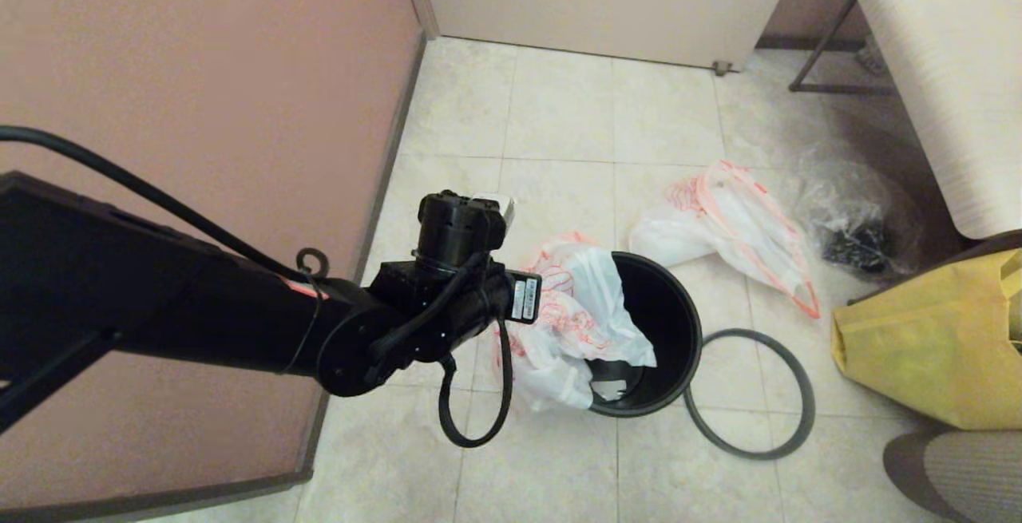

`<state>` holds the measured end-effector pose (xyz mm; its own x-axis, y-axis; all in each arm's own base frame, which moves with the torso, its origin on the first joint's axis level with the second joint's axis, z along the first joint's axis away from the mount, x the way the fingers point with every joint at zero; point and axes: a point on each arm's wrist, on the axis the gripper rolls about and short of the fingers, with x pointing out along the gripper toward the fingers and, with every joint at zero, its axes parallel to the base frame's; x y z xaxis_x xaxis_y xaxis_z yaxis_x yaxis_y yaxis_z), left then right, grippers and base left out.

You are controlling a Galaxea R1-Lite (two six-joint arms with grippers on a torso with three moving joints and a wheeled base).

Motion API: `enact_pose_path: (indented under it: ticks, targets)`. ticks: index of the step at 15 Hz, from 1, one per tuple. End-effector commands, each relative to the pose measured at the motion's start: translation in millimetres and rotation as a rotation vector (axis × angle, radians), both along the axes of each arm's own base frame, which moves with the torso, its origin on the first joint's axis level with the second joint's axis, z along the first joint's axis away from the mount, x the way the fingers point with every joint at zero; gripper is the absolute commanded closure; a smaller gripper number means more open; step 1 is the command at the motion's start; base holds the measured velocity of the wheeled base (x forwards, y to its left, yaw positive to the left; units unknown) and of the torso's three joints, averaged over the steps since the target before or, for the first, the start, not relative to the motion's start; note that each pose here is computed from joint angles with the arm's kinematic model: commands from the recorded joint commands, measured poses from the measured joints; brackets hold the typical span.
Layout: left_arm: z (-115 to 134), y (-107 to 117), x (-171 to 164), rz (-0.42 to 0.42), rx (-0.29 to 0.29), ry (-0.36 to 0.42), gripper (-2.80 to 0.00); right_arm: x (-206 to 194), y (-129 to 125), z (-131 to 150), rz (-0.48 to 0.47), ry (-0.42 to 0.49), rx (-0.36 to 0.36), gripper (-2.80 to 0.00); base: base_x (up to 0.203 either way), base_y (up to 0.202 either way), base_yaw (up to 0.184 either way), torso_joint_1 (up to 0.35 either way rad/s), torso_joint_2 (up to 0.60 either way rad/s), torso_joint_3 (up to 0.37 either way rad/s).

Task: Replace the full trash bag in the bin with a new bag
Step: Put the new garbage bag on the trash can

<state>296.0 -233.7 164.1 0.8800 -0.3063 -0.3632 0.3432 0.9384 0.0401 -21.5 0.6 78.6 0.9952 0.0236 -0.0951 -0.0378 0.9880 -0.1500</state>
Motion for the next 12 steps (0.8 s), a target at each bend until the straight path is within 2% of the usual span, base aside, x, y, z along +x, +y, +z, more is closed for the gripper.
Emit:
enact_pose_path:
  ticks: [1, 3, 5, 6, 8, 12]
  targets:
    - [2, 2, 3, 0.006, -0.007, -0.011, 0.00, -2, 0, -1, 0.001, -0.032, 0.000, 0.00, 0.000, 0.000, 0.000, 0.000, 0.00, 0.000]
    - [8, 4, 4, -0.006, -0.027, -0.021, 0.00, -6, 0, 7, 0.000, -0.083, 0.004, 0.00, 0.000, 0.000, 0.000, 0.000, 0.00, 0.000]
    - [5, 0, 4, -0.016, -0.023, -0.014, 0.00, -13, 0, 45, 0.001, -0.166, 0.008, 0.00, 0.000, 0.000, 0.000, 0.000, 0.00, 0.000]
    - [6, -1, 2, -0.019, -0.024, -0.017, 0.00, -11, 0, 66, 0.010, -0.169, 0.006, 0.00, 0.000, 0.000, 0.000, 0.000, 0.00, 0.000]
    - [8, 0, 1, -0.019, -0.029, -0.021, 0.00, 4, 1, 99, 0.035, -0.128, 0.001, 0.00, 0.000, 0.000, 0.000, 0.000, 0.00, 0.000]
    - [9, 1, 3, -0.015, -0.030, -0.021, 0.00, 51, 1, 146, 0.037, -0.054, -0.024, 0.00, 0.000, 0.000, 0.000, 0.000, 0.00, 0.000]
